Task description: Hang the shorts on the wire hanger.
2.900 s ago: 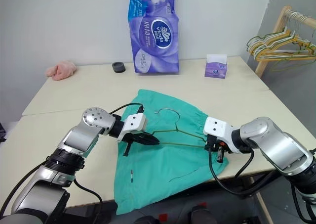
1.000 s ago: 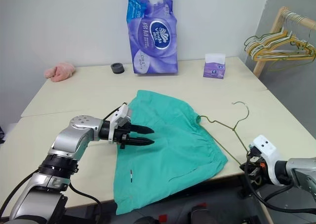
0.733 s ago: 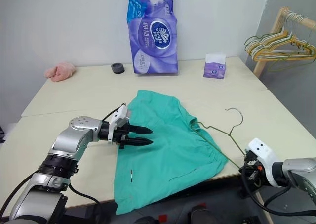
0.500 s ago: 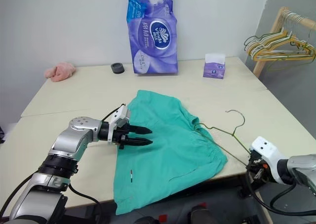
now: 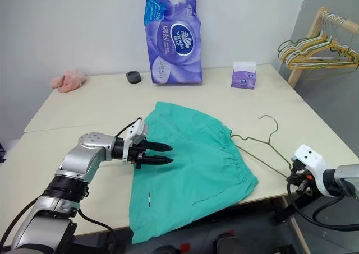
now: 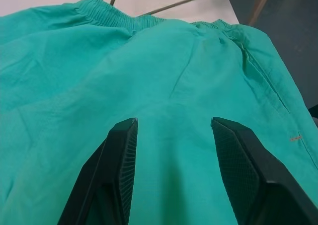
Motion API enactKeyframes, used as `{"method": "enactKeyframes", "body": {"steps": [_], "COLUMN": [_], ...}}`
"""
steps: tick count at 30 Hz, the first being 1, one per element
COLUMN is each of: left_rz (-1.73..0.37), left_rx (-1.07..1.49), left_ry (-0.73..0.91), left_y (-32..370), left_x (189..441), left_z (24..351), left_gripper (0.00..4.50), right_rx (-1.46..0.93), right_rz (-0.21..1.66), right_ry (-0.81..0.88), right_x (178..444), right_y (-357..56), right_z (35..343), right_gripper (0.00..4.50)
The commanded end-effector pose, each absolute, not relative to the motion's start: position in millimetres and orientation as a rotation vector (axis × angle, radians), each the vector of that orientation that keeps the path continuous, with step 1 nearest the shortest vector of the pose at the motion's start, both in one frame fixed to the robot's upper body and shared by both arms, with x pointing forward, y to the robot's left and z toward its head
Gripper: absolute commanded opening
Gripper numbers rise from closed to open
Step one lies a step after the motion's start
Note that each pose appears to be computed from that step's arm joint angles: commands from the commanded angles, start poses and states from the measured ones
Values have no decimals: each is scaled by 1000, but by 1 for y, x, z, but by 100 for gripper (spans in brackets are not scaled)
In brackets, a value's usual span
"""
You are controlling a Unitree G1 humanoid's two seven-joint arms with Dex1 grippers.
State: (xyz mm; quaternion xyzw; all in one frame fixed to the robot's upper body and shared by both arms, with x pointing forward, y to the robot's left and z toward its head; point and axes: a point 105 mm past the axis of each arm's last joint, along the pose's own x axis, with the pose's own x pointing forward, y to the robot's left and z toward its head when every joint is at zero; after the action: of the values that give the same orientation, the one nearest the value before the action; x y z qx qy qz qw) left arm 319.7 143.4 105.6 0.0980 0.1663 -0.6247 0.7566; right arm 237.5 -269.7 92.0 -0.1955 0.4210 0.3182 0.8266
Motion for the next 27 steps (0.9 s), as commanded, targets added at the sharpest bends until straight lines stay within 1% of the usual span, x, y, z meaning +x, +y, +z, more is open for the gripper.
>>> {"method": "enactKeyframes", "body": {"steps": [1,5,9,13,17,21,27], "left_rz": [-1358,-1351,-1344,-1335,-1331,-1330,-1321], "left_rx": [235,239,244,249,253,256,264], "left_ry": [319,318,314,307,306,304,298], "left_y": [144,146,147,148,149,148,148], "left_x": [321,321,322,324,324,324,326], "left_z": [115,116,117,119,119,120,121], "left_gripper": [249,249,249,249,249,249,249], "right_rx": [-400,-345,-337,-417,-428,-385,-199], "right_rz": [780,845,872,848,818,789,826], "right_ry": [851,837,859,851,841,869,891], "right_x": [233,232,230,241,252,260,265], "right_y": [-253,-241,-239,-243,-242,-237,-216], "right_z": [107,113,111,108,105,99,105], "right_gripper": [0,0,0,0,0,0,0]}}
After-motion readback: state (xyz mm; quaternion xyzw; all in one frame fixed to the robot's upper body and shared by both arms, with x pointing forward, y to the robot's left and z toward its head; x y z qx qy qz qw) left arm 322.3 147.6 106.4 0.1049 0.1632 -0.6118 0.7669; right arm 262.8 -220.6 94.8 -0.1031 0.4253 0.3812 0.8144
